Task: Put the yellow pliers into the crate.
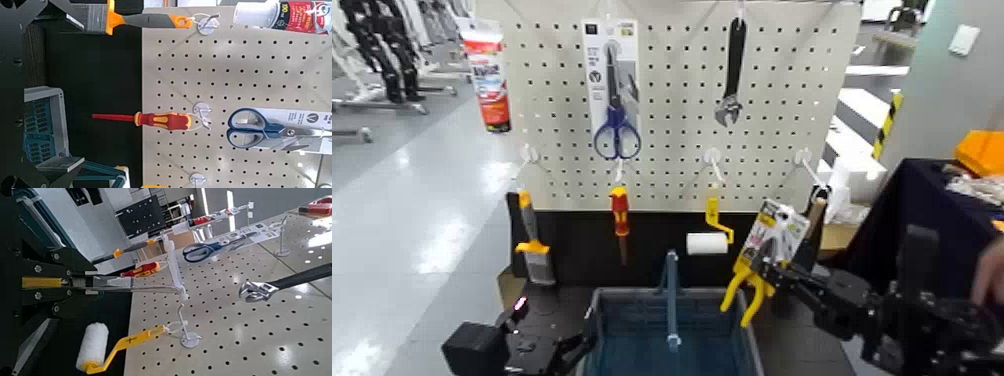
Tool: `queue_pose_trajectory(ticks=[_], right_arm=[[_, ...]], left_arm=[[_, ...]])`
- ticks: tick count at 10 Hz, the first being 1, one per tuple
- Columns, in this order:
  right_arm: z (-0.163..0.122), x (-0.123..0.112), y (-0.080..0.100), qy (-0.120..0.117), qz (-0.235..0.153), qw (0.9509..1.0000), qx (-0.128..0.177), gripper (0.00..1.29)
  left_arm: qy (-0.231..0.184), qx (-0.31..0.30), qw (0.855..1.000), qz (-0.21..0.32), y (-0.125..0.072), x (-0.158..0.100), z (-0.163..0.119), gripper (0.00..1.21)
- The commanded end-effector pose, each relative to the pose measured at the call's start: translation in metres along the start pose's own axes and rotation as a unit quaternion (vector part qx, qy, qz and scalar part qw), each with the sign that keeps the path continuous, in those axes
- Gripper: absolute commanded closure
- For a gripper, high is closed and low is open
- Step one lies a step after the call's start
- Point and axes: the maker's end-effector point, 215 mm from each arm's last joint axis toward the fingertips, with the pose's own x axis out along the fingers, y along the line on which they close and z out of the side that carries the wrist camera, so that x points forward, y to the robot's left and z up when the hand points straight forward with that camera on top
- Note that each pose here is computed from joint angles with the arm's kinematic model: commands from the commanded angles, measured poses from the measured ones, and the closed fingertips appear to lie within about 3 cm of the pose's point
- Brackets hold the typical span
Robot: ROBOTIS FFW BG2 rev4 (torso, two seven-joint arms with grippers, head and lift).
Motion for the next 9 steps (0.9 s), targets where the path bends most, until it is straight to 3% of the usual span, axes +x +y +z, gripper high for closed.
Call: queue_pose_trajectory(ticks=[1,6,9], right_arm=[[-0.031,0.003,0.003,0.015,0.005,0.9995,0.028,1.12],[-0.076,0.018,0.008,0.034,0.021,0.9975,0.058,1.12],[-0.095,0.03,0.003,0.05,0.031,0.9966,0.058,1.12]], left_arm=[[0.001,0.0,1.0,0.0,0.0,0.0,-0.001,0.12],[0.0,-0.002,1.0,0.0,0.0,0.0,0.0,0.12],[-0.002,-0.003,1.0,-0.001,-0.001,0.001,0.002,0.12]])
